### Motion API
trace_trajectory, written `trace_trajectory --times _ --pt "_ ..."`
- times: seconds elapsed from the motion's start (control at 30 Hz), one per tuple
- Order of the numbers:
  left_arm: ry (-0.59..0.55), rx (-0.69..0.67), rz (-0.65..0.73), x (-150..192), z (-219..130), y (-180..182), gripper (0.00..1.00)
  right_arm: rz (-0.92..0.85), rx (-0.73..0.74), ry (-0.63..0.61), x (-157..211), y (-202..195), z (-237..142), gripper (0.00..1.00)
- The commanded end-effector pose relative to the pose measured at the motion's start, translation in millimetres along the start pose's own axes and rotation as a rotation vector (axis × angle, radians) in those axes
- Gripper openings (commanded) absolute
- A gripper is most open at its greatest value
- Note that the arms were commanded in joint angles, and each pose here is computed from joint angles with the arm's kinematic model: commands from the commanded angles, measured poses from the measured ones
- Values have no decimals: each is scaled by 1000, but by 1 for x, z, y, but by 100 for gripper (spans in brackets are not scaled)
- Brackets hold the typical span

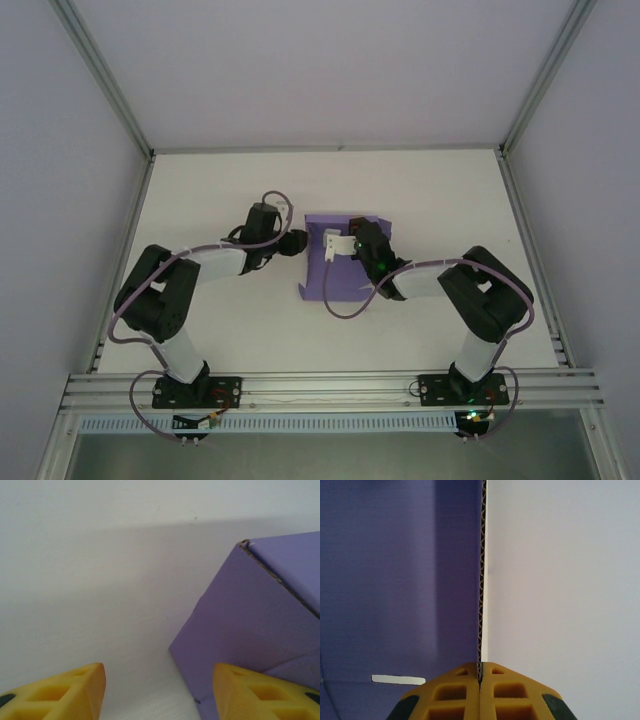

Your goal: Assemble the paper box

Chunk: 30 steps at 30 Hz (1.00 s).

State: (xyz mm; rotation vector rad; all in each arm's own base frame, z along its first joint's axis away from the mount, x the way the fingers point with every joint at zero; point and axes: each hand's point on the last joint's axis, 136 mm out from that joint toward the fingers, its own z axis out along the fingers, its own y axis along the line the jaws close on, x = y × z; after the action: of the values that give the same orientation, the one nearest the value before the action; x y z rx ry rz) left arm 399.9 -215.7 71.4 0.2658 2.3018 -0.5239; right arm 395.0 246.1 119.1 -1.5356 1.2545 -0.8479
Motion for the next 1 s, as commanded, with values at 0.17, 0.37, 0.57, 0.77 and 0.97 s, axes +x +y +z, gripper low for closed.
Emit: trace_trajectory --times 0.17,0.37,0.57,0.77,0.97 --pt "-100 72 13 -27 16 -23 70 50 -141 -58 -17 16 -4 0" --pt "-116 44 -9 -39 29 -30 80 60 -179 -44 -18 19 0 0" --pt "-137 -38 -77 -38 30 -23 80 97 -176 -21 -15 14 2 0" --pt "-173 -10 -162 -43 26 -34 81 133 -197 -6 -13 14 4 0" --pt "-206 -11 -166 -42 27 -57 79 158 -196 20 -10 12 8 0"
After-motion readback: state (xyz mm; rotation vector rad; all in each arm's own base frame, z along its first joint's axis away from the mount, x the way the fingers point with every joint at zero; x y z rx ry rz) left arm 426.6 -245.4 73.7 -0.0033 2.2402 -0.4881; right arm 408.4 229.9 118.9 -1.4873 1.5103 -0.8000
